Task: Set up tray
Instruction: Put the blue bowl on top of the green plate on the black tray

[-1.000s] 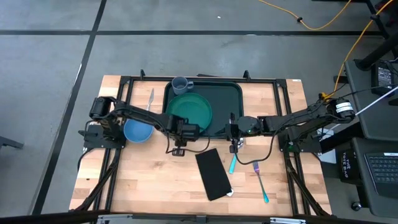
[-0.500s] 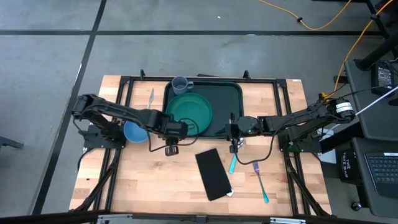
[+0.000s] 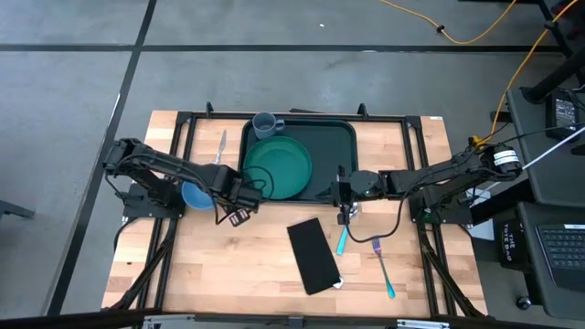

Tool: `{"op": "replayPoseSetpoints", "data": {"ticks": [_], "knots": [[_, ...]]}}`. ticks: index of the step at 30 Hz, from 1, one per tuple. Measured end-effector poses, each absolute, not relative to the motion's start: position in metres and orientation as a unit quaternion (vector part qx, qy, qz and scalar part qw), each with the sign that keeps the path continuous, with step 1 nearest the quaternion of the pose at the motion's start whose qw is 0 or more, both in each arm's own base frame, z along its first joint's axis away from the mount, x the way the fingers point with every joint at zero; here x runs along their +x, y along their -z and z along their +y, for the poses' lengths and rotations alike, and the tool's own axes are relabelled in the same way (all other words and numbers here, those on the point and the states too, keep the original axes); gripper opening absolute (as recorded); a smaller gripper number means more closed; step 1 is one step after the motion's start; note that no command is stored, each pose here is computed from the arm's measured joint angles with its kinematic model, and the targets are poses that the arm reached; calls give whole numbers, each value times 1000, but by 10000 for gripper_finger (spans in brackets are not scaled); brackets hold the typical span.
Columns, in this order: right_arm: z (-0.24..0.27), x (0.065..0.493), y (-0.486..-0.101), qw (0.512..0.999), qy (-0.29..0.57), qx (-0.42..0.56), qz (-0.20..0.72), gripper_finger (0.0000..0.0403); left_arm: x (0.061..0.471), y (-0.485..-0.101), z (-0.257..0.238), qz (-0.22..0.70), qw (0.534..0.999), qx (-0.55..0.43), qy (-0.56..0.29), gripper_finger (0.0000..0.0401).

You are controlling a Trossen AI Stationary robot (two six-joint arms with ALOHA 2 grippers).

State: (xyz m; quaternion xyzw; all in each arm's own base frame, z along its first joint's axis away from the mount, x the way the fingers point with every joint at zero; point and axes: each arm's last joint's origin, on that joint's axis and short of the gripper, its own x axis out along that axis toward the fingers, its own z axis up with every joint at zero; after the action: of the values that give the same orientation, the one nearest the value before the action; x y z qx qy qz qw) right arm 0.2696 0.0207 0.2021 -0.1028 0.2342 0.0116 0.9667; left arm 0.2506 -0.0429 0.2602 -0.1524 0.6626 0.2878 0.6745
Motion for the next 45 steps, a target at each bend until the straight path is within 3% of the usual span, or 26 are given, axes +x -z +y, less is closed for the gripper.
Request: {"op": "replayPoseSetpoints", "data": {"ticks": [8, 18, 23, 45], "knots": [[21, 270, -203, 968, -12, -103, 230, 26, 247, -260, -42, 654, 679, -157, -295, 84], [21, 270, -203, 968, -12, -103, 230, 26, 204, -250, -34, 607, 694, -221, -318, 84], [21, 270, -203, 968, -12, -103, 230, 26, 192, -238, -31, 610, 674, -238, -342, 84], [21, 270, -204, 969, -10, -101, 225, 26, 186, -198, -31, 629, 664, -258, -310, 84]]}}
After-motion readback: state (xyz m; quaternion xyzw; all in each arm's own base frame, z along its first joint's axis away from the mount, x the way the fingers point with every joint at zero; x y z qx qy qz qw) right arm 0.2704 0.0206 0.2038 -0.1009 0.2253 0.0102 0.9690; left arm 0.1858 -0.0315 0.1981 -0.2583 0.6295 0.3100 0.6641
